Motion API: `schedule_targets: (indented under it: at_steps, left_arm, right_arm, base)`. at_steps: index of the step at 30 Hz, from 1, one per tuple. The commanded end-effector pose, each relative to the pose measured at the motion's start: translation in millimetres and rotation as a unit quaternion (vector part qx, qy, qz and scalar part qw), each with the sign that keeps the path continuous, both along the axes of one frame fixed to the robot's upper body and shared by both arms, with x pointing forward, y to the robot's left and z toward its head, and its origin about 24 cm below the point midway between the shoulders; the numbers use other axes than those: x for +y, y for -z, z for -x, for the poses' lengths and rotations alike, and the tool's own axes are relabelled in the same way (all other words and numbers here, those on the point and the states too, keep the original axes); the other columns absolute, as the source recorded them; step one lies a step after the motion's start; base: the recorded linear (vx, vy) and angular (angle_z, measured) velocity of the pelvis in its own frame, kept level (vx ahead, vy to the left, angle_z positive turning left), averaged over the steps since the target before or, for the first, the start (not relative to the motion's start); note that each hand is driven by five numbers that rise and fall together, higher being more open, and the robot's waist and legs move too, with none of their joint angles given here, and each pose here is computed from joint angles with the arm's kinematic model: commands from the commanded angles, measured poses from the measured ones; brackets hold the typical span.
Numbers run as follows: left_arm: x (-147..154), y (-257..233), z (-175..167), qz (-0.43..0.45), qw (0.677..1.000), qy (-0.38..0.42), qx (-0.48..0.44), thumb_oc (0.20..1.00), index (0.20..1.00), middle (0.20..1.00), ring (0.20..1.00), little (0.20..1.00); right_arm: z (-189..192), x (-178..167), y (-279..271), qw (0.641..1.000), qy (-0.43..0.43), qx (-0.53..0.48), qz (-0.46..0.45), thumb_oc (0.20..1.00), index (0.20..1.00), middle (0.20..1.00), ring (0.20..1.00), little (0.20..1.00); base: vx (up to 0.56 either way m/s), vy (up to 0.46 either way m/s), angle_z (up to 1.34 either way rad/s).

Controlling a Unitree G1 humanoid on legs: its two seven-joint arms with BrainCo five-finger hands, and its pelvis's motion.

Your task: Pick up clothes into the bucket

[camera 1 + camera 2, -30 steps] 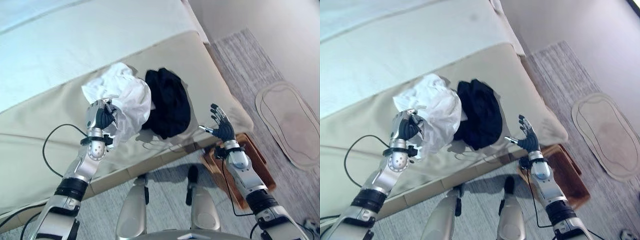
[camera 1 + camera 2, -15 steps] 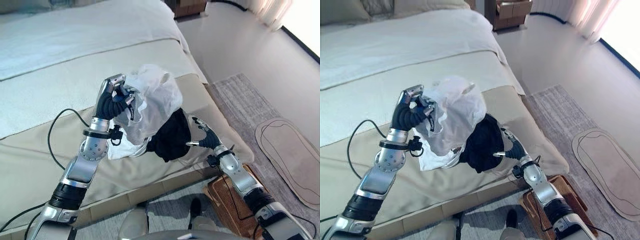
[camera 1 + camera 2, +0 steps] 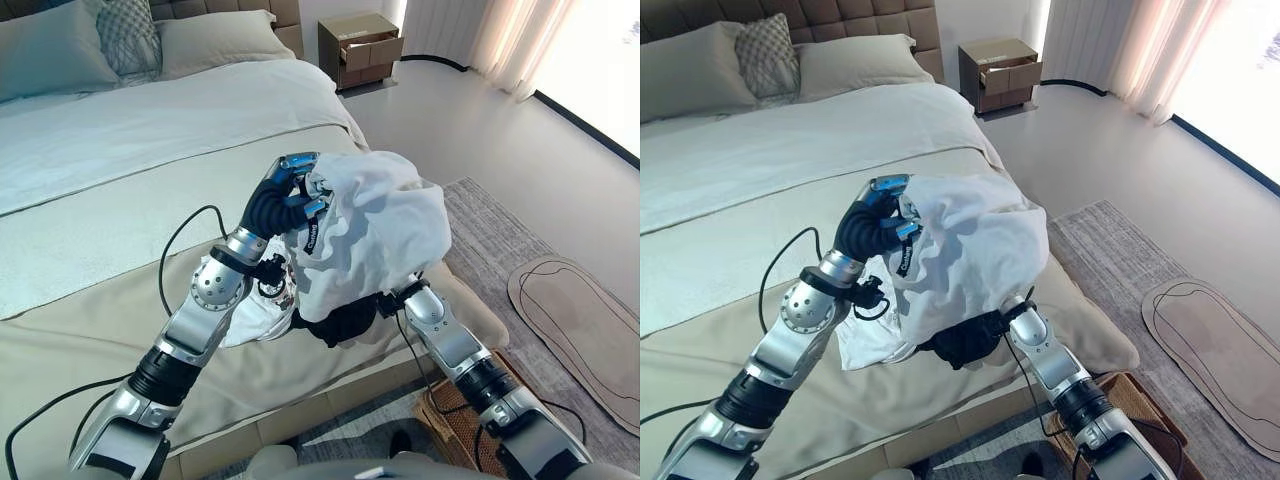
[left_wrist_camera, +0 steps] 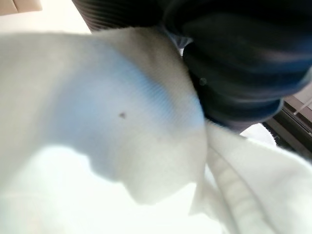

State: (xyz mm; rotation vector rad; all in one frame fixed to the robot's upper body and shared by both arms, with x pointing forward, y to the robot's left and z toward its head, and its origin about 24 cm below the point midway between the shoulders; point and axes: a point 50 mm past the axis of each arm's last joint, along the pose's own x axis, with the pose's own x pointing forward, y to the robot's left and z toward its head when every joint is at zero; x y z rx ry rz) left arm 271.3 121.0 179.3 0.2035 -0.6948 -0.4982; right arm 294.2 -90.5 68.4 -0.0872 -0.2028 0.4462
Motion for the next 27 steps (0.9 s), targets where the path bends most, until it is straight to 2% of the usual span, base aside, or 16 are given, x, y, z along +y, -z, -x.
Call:
schedule_targets:
  at_steps: [1, 9, 16, 24, 25, 26, 27]
  left_arm:
    - [5.4, -16.0, 3.9, 0.033, 0.999, 0.005, -0.029, 0.2, 0.2, 0.2, 0.2, 0.2]
    - [11.8, -6.5, 5.3, 0.039, 0.999, -0.007, -0.012, 0.2, 0.2, 0.2, 0.2, 0.2]
    - [41.9, 13.4, 0.6, 0.034, 0.996, -0.085, 0.014, 0.2, 0.2, 0.2, 0.2, 0.2]
    - [47.2, 42.1, -8.7, -0.038, 0.987, -0.148, 0.044, 0.2, 0.2, 0.2, 0.2, 0.2]
    - [45.3, 44.1, -9.9, -0.045, 0.987, -0.15, 0.045, 0.2, 0.2, 0.2, 0.2, 0.2]
    - [43.5, 47.0, -11.0, -0.051, 0.986, -0.148, 0.051, 0.2, 0.2, 0.2, 0.2, 0.2]
    - [41.9, 47.6, -12.0, -0.056, 0.986, -0.15, 0.05, 0.2, 0.2, 0.2, 0.2, 0.2]
  right_arm:
    - [-0.8, 1.7, -32.9, 0.992, -0.001, -0.038, -0.122, 1.0, 1.0, 1.0, 1.0, 1.0]
    - [8.8, -6.8, -28.2, 0.946, -0.066, 0.032, -0.317, 1.0, 1.0, 1.0, 1.0, 1.0]
    - [20.1, -32.3, -13.7, 0.931, -0.063, 0.044, -0.357, 1.0, 1.0, 1.0, 1.0, 1.0]
    - [27.8, -17.1, -22.4, 0.915, -0.147, 0.042, -0.375, 1.0, 1.0, 1.0, 1.0, 1.0]
    - [27.8, -12.8, -24.2, 0.912, -0.159, 0.044, -0.376, 0.332, 0.332, 0.332, 0.332, 0.332]
    - [28.4, -6.1, -25.2, 0.911, -0.176, 0.049, -0.369, 0.2, 0.2, 0.2, 0.2, 0.2]
    - [29.9, 0.5, -28.2, 0.911, -0.195, 0.049, -0.36, 0.2, 0.2, 0.2, 0.2, 0.2]
  base:
    - [0.03, 0.006, -0.06]
    - [0.01, -0.001, -0.02]
    - [0.0, -0.002, 0.0]
    - [0.01, -0.006, -0.04]
    - [0.0, 0.0, 0.0]
    - [-0.01, -0.004, -0.04]
    - [-0.01, -0.008, -0.04]
